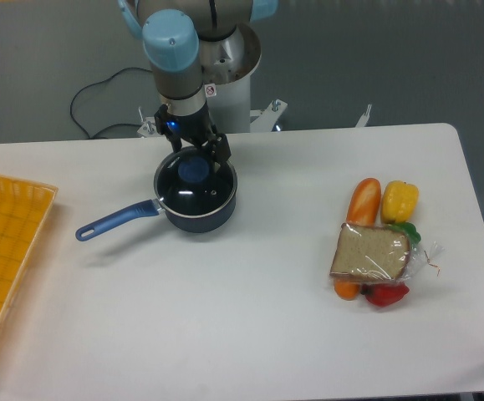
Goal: Open the lid
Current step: 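Lower the open gripper around the blue lid knob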
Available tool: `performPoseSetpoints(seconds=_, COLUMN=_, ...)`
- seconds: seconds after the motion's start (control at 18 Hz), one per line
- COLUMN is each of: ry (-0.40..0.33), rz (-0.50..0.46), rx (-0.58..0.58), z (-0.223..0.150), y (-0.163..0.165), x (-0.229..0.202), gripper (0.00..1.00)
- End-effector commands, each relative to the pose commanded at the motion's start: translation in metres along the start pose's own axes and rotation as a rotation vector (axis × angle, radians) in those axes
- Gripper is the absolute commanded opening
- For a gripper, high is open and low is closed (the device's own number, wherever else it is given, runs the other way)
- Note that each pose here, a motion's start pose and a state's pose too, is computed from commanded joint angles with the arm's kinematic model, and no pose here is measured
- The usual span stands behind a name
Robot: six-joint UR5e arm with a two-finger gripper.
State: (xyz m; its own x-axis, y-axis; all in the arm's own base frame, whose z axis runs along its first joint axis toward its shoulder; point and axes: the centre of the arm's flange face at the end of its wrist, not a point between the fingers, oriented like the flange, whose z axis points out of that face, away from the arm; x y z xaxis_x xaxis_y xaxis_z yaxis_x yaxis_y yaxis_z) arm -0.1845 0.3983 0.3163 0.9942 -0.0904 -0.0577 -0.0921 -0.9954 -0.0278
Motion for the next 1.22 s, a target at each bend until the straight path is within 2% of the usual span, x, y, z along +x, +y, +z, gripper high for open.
performPoseSetpoints(seconds=1.22, ry=0.017, rz=-0.032, rx=0.003, z=0.016, y=-0.007, x=-0.003, gripper=0.99)
